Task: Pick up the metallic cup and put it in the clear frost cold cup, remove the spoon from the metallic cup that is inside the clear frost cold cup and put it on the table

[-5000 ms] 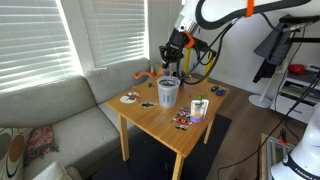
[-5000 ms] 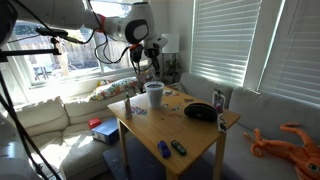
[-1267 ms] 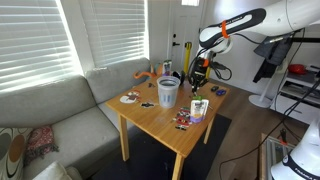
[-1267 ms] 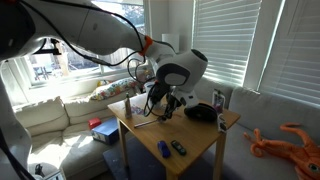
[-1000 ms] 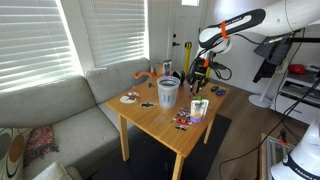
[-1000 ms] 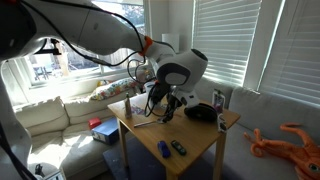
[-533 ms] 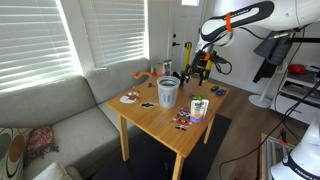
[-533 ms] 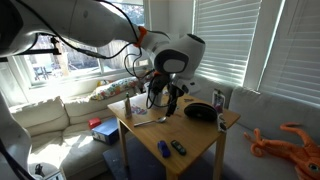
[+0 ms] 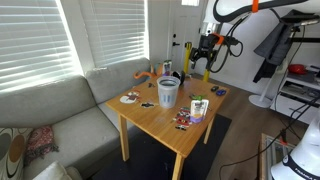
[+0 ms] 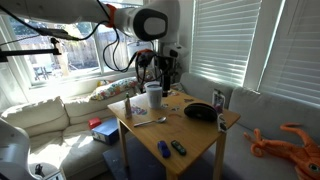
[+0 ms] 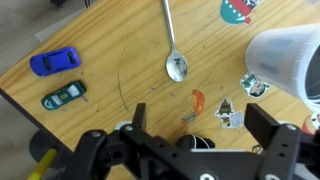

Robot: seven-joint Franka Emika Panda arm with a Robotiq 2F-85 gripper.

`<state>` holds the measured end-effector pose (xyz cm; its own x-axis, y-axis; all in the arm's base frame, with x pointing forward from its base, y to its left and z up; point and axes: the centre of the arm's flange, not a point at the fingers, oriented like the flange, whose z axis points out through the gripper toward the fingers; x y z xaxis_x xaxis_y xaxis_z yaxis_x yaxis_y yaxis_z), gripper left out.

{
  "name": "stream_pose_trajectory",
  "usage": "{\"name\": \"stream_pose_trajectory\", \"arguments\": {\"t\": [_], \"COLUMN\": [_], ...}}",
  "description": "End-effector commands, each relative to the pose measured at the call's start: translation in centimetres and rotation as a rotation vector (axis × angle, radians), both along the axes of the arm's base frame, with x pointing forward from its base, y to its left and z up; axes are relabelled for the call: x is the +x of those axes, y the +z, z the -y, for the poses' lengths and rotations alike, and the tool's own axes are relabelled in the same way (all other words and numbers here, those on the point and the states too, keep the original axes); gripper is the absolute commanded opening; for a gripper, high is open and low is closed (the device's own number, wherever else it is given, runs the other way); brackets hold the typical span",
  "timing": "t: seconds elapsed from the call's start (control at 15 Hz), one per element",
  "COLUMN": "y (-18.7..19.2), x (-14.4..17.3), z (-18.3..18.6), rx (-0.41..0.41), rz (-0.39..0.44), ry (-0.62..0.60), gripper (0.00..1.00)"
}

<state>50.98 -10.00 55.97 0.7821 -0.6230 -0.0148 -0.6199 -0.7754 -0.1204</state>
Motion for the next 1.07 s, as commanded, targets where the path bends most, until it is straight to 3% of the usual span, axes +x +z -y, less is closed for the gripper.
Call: {"name": "stream_pose_trajectory", "arguments": {"t": [0.0,0.4,0.87,1.0], "y": [4.7,9.3,9.4,9.2], "x": [-2.2,-3.7,-3.8,-3.5], "z": [-2.6,-6.6,-10.1,-9.8], "rx": [-0.103,-0.226,-0.298,-0.272], "rz": [0.040,0.121,0.130,0.139], "ry": [0.068,0.153,0.227,0.226], "gripper": [1.00,1.00,1.00,1.00]}}
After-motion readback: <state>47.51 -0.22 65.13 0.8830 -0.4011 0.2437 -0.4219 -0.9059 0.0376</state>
